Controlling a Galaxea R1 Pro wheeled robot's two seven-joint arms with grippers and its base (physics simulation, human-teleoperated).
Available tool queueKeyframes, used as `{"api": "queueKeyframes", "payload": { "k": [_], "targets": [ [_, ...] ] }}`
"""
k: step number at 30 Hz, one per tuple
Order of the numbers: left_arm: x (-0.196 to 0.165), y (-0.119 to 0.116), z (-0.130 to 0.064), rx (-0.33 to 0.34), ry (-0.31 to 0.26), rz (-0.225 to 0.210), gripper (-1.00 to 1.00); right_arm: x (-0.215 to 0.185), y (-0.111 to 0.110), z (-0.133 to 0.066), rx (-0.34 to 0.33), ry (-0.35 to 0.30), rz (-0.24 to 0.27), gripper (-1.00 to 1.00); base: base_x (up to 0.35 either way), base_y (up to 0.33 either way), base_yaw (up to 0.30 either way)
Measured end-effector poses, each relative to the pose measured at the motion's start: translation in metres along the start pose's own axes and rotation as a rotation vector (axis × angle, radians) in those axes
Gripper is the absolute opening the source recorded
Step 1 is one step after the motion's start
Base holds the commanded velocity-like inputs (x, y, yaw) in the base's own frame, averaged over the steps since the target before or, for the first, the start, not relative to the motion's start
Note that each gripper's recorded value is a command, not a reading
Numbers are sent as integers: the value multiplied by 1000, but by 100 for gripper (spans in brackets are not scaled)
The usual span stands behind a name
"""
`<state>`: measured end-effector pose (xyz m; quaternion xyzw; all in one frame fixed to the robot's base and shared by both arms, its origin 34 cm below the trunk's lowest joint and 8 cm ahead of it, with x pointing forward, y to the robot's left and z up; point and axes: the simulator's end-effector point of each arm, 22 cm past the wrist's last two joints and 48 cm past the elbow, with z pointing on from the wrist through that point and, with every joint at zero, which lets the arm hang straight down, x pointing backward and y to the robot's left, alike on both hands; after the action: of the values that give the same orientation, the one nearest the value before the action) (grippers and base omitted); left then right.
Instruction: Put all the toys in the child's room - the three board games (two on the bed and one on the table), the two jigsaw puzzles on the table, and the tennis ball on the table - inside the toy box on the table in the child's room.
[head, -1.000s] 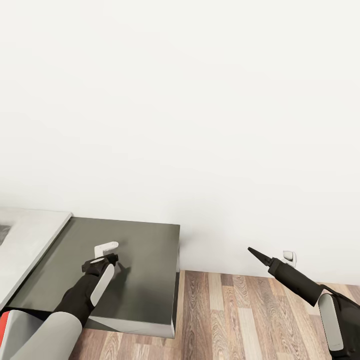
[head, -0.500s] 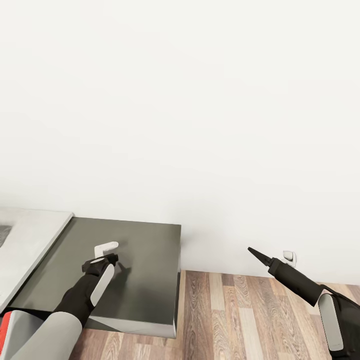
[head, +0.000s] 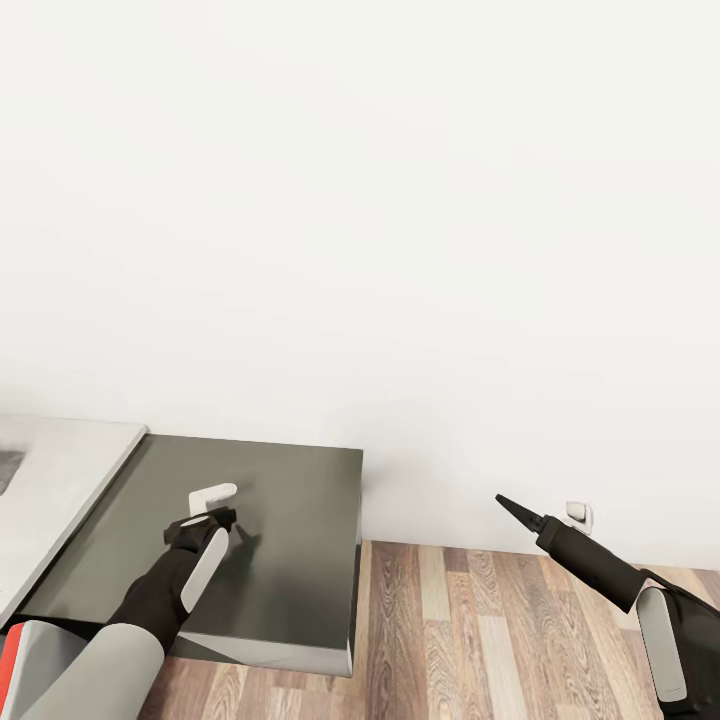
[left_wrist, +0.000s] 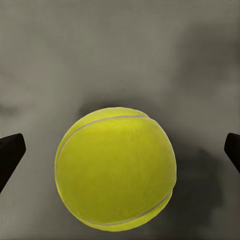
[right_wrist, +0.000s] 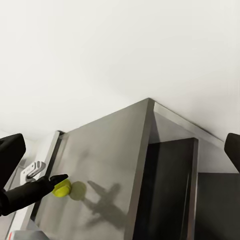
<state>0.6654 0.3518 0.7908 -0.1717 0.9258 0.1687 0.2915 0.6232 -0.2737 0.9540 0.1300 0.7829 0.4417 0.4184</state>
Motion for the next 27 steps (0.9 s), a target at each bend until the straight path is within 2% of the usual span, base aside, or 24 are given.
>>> {"api": "queueKeyframes", "payload": {
  "k": [27],
  "targets": [
    [0, 0, 0, 1, 0, 1, 100, 0, 0, 0, 1, 0, 0, 100, -29, 19, 0]
  ]
}}
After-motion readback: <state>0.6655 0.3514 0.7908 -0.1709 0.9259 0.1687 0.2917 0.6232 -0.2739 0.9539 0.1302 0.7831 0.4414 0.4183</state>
